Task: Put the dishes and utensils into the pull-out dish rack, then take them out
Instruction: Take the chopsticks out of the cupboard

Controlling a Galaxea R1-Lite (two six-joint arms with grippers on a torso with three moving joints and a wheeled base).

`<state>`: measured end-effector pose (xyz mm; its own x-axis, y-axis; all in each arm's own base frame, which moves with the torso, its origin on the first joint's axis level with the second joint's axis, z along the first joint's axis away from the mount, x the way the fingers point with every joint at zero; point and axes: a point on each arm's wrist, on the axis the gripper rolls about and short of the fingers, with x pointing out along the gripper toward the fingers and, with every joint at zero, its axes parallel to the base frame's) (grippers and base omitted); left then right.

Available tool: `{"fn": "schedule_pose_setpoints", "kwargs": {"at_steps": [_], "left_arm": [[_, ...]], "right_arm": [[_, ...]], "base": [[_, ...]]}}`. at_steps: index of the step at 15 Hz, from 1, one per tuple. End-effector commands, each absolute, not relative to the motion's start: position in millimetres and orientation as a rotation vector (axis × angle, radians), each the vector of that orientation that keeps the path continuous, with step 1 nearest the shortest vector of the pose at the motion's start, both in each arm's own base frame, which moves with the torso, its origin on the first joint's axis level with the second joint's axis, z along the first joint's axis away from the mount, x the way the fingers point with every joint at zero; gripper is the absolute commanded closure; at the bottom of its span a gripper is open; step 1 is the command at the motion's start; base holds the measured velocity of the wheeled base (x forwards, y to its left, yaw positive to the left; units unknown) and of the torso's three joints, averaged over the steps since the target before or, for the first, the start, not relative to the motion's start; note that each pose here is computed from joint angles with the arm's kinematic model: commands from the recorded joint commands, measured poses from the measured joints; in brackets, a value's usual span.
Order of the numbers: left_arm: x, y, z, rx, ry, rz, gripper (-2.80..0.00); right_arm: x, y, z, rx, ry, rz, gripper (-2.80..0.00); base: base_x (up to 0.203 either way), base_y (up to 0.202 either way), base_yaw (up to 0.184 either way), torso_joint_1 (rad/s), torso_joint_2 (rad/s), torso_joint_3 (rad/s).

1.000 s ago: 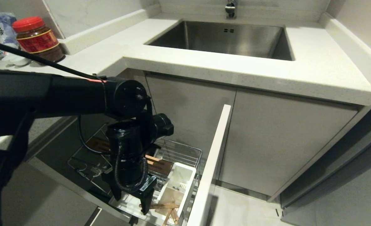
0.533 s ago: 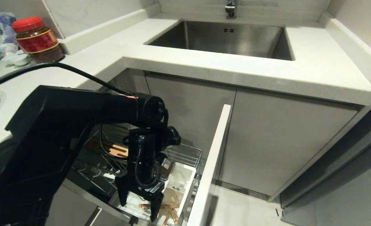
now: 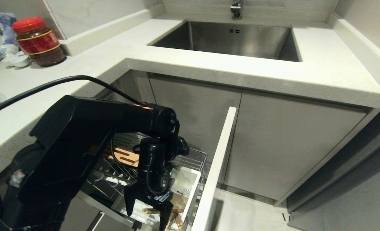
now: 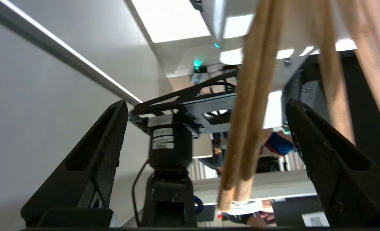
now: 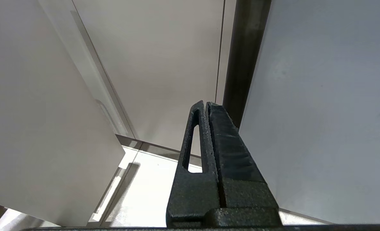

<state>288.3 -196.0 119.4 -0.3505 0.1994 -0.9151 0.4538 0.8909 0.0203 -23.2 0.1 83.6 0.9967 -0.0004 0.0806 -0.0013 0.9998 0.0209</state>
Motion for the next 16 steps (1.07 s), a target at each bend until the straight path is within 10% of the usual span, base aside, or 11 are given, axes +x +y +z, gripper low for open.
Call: {"fn": "schedule_pose_setpoints", "kwargs": {"at_steps": [1, 10, 11, 16], "left_arm": [[288.8, -196.7, 120.7, 0.467, 1.941, -0.289, -2.8], [297.5, -198.2, 113.8, 0.442, 1.946, -0.283, -2.8], [297.5, -197.8, 114.9, 0.44, 1.942, -0.283, 0.0], [292.2, -199.1, 133.7, 0.376, 1.903, -0.342, 0.0]], "right_arm": [[-21.2, 0.1, 76.5, 0.021, -0.056, 0.001, 0.0], [-21.2, 0.1, 76.5, 0.021, -0.056, 0.001, 0.0], [-21.2, 0.1, 76.4, 0.021, -0.055, 0.001, 0.0], [-21.2, 0.1, 76.5, 0.021, -0.056, 0.001, 0.0]], "base": [[0.0, 0.0, 0.0, 0.0, 0.0, 0.0], [0.0, 0.0, 0.0, 0.0, 0.0, 0.0], [0.0, 0.0, 0.0, 0.0, 0.0, 0.0], [0.0, 0.0, 0.0, 0.0, 0.0, 0.0]]}}
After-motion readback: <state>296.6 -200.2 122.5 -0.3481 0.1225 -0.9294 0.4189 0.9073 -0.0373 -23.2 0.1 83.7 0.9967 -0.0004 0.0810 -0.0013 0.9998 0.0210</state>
